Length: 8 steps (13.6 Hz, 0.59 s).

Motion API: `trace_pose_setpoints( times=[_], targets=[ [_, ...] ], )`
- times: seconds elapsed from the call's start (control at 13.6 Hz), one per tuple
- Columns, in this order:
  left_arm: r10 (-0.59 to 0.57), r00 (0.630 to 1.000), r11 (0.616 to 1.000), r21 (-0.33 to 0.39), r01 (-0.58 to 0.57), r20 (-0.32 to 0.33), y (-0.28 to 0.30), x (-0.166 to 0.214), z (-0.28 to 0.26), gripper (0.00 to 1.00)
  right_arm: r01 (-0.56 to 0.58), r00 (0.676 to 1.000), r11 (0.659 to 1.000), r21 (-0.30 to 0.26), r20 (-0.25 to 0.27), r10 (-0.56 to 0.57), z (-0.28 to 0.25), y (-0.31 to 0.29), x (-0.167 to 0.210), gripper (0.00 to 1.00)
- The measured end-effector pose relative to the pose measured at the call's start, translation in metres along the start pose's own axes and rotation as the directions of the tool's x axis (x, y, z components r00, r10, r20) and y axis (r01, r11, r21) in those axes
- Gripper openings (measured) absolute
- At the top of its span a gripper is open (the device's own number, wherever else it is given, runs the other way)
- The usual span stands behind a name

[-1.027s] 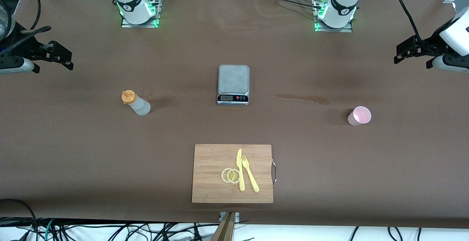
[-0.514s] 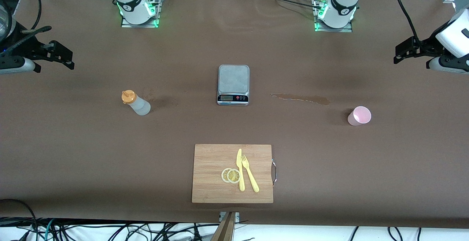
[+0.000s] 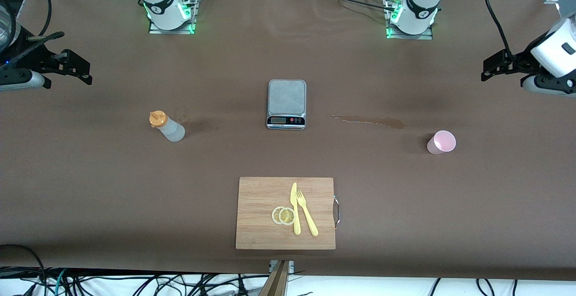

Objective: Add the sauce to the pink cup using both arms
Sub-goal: 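Move the left gripper toward the pink cup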

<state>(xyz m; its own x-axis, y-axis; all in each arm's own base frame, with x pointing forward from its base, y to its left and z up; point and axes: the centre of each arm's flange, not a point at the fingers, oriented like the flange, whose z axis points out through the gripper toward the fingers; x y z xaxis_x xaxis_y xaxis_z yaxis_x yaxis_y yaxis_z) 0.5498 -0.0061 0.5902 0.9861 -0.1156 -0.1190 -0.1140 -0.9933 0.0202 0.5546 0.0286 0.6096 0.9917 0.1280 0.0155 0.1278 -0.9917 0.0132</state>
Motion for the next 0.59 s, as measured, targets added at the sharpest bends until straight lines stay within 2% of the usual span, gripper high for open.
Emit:
trace_pose_setpoints(
  times=[0.22,0.44,0.59],
  targets=[
    [-0.007,0.999,0.999,0.047,0.005,0.036,-0.012,0.018,0.026,1.00,0.001,1.000,1.000,0.001,0.000,-0.001,0.000,-0.001,0.000,1.00],
    [-0.013,0.998,0.999,0.052,0.010,0.057,-0.022,0.043,0.063,1.00,0.003,1.000,1.000,0.001,0.000,-0.003,0.000,-0.002,0.000,1.00],
    [-0.020,0.995,0.999,0.043,0.016,0.094,-0.031,0.062,0.099,1.00,0.003,1.000,1.000,0.001,0.000,-0.003,0.000,-0.002,0.000,1.00]
  ],
)
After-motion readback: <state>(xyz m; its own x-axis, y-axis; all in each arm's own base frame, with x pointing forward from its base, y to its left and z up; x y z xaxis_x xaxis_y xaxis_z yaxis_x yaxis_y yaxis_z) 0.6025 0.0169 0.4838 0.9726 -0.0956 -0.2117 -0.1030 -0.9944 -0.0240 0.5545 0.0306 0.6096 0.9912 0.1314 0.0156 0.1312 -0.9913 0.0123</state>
